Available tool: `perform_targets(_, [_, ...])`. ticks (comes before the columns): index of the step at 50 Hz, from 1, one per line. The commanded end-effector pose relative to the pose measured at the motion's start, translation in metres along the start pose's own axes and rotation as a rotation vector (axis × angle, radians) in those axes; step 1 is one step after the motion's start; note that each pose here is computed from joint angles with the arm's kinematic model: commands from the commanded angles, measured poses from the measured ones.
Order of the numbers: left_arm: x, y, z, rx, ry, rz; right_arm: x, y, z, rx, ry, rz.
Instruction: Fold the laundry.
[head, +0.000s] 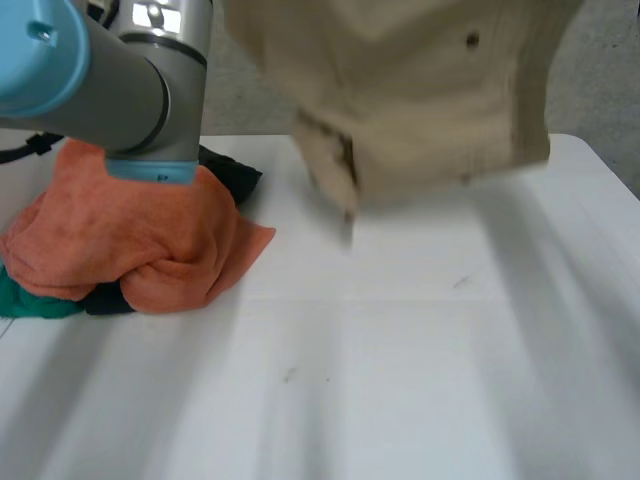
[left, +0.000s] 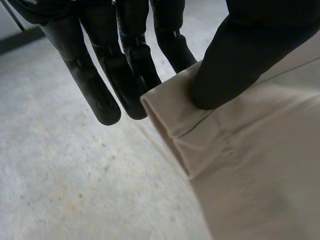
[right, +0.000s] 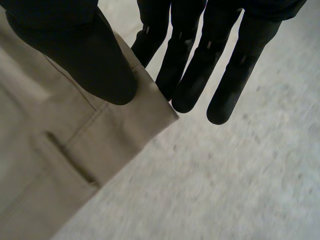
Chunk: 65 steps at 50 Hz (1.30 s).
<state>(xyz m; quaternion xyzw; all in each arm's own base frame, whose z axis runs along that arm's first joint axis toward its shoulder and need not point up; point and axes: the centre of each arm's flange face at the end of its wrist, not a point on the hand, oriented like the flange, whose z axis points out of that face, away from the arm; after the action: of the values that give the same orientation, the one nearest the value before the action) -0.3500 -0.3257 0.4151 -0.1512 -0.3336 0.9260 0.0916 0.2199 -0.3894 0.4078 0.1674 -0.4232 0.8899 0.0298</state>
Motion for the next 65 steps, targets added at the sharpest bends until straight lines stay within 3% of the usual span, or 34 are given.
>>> perform_targets(1, [0.014, 0.019, -0.027, -0.15, 0.059, -0.016, -0.019, 0.016, -0.004, -0.057, -0.065, 0.022])
perform_targets(7, [0.038, 0.048, -0.075, -0.318, 0.146, -0.031, -0.042, 0.07, -0.032, -0.26, -0.143, 0.044])
perform_targets(12, [0.055, 0.078, -0.127, -0.482, 0.226, -0.03, -0.071, 0.13, -0.083, -0.488, -0.245, 0.035])
perform_targets(21, [0.066, 0.11, -0.222, -0.837, 0.365, -0.009, -0.105, 0.166, -0.157, -0.697, -0.445, -0.087])
perform_targets(26, [0.051, 0.077, -0.225, -0.913, 0.376, 0.005, -0.1, 0.152, -0.177, -0.794, -0.525, -0.134])
perform_targets(34, [0.036, -0.007, -0.246, -1.048, 0.495, 0.015, -0.078, 0.086, -0.218, -1.031, -0.774, -0.215])
perform_targets(39, [0.025, -0.052, -0.284, -1.242, 0.674, 0.066, -0.052, 0.043, -0.26, -1.089, -0.969, -0.391])
perform_targets(43, [0.03, -0.101, -0.32, -1.323, 0.9, 0.097, -0.037, 0.025, -0.273, -1.058, -0.986, -0.487])
perform_targets(46, [0.037, -0.111, -0.323, -1.281, 0.942, 0.099, -0.037, 0.015, -0.276, -1.034, -0.963, -0.453])
perform_targets(49, [0.042, -0.106, -0.306, -1.199, 0.885, 0.082, -0.041, 0.013, -0.275, -1.013, -0.965, -0.391])
perform_targets(54, [0.056, -0.051, -0.263, -1.069, 0.719, 0.093, -0.041, 0.024, -0.254, -0.955, -0.9, -0.326])
perform_targets(59, [0.07, 0.006, -0.227, -0.93, 0.609, 0.144, -0.044, 0.071, -0.215, -0.918, -0.7, -0.243])
perform_targets(65, [0.078, 0.083, -0.18, -0.766, 0.469, 0.224, -0.045, 0.114, -0.174, -0.832, -0.501, -0.262])
